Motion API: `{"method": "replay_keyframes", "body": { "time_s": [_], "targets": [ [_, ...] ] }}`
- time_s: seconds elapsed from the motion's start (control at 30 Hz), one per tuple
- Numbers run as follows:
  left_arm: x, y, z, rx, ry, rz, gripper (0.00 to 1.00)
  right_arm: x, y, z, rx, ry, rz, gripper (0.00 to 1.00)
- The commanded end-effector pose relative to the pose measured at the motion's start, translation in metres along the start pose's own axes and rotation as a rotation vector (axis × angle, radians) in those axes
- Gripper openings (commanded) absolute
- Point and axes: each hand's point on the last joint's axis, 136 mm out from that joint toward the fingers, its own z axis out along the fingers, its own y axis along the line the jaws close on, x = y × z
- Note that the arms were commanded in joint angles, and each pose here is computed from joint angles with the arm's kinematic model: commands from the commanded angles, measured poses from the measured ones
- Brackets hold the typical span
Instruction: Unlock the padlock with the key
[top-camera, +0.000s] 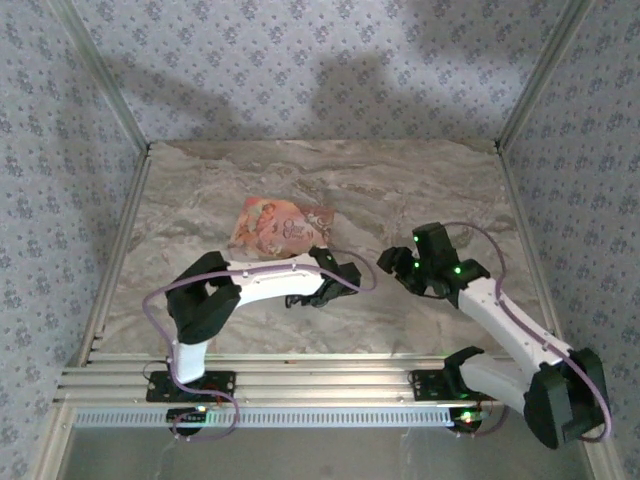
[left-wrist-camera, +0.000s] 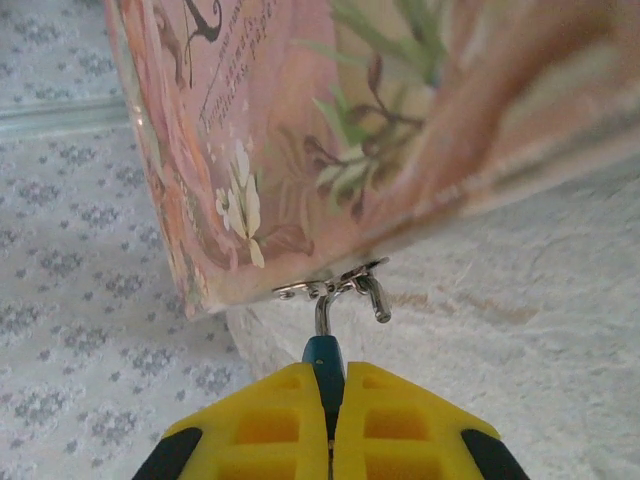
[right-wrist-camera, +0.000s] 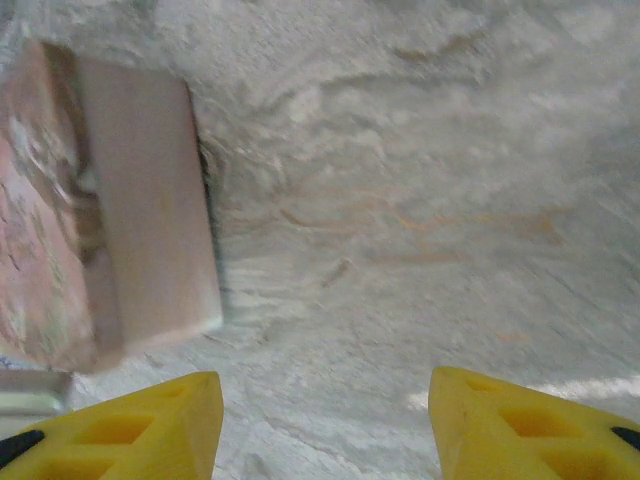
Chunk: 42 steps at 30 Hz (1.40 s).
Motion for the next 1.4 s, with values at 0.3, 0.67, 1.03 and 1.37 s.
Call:
{"method": "replay_keyframes", "body": {
  "time_s": [0.3,0.67,1.03,1.37],
  "targets": [
    [0.034,0.018,0.019,-0.084,0.108,-0.069,0.00,-0.053,0.134,0.065,-0.115,0.007,-0.458,0.58],
    [0.044,0.048,0.038,-0.324,0.214,-0.182,0.00,-0.023,0.192,0.161,-0.223,0.226,-0.612,0.58],
    [0.048,0.041,0.055,-0.162,0.128,-0.343,0.00,0.003,0.174,0.174,-0.239,0.323,-0.639,0.53],
    [0.018,0.015,0.048,-0.084,-0.027,-0.212,0.00,0.032,0.133,0.155,-0.258,0.374,-0.614,0.44]
  ]
}}
